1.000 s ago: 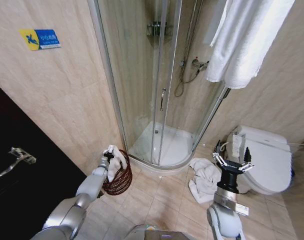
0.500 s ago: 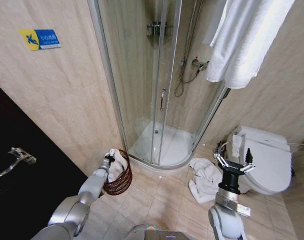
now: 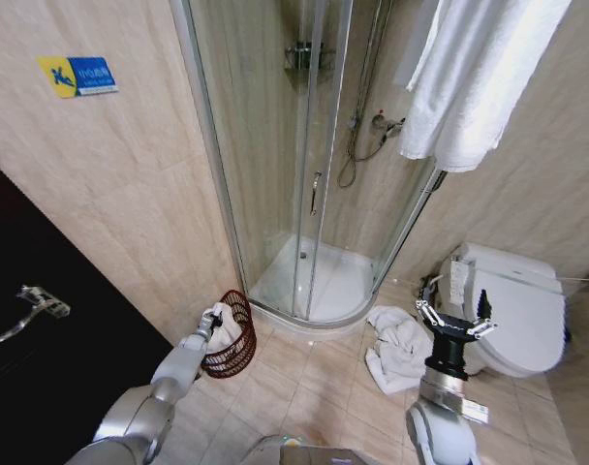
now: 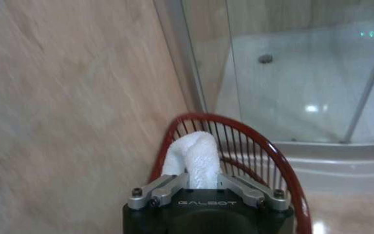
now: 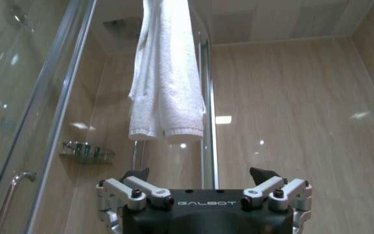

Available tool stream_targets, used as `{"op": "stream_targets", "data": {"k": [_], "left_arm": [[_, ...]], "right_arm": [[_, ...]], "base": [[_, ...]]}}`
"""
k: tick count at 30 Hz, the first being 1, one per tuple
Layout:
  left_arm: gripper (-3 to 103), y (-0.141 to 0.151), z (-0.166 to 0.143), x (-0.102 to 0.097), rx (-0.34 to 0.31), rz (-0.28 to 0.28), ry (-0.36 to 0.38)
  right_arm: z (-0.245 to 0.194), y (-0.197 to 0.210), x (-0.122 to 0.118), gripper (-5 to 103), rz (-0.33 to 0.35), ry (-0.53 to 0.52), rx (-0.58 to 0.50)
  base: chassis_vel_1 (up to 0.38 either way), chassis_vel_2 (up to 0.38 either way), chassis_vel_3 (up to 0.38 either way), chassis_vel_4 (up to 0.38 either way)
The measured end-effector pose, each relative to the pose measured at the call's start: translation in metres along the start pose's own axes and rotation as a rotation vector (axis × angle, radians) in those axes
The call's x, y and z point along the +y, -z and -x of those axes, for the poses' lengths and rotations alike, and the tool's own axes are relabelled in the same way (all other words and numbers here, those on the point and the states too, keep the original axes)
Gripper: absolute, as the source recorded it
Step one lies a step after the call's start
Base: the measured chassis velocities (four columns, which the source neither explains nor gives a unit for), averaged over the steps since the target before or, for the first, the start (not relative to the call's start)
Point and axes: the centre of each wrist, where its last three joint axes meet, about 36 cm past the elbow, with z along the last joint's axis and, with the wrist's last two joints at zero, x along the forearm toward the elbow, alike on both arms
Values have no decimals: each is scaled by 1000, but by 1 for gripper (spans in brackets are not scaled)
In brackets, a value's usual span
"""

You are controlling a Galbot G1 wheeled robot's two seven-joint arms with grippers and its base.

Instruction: Discard the used towel into the hamper.

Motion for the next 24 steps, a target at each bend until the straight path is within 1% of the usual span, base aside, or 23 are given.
{"op": "stream_targets", "data": {"k": [3,4,7,8,9,10,13,23,24], "left_arm": [[4,2,2,-7,31,-51,-17],[4,2,2,-7,31,-51,-17],[4,4,4,-16,51,-114,-40],[4,5,4,-18,55,-127,-42],[4,6,5,-23,66,-157,-46],[4,6,5,-23,66,-157,-46],[4,7,7,-30,88,-210,-47],[4,6,7,-38,114,-265,-48],[2,5,7,-39,120,-272,-48]], "right_arm": [[-1,0,0,100,-4,2,2],[-1,0,0,100,-4,2,2],[-2,0,-1,100,-7,4,3],[-2,0,-1,100,-8,5,3],[-2,0,-1,100,-9,4,4],[-2,0,-1,100,-9,4,4],[-3,-1,-3,100,-13,3,9],[-4,-4,-2,100,-16,3,15],[-5,-4,-2,100,-17,2,16]], "base": [[0,0,0,0],[0,0,0,0],[0,0,0,0],[0,0,0,0],[0,0,0,0],[0,0,0,0],[0,0,0,0],[0,0,0,0],[0,0,0,0]]}}
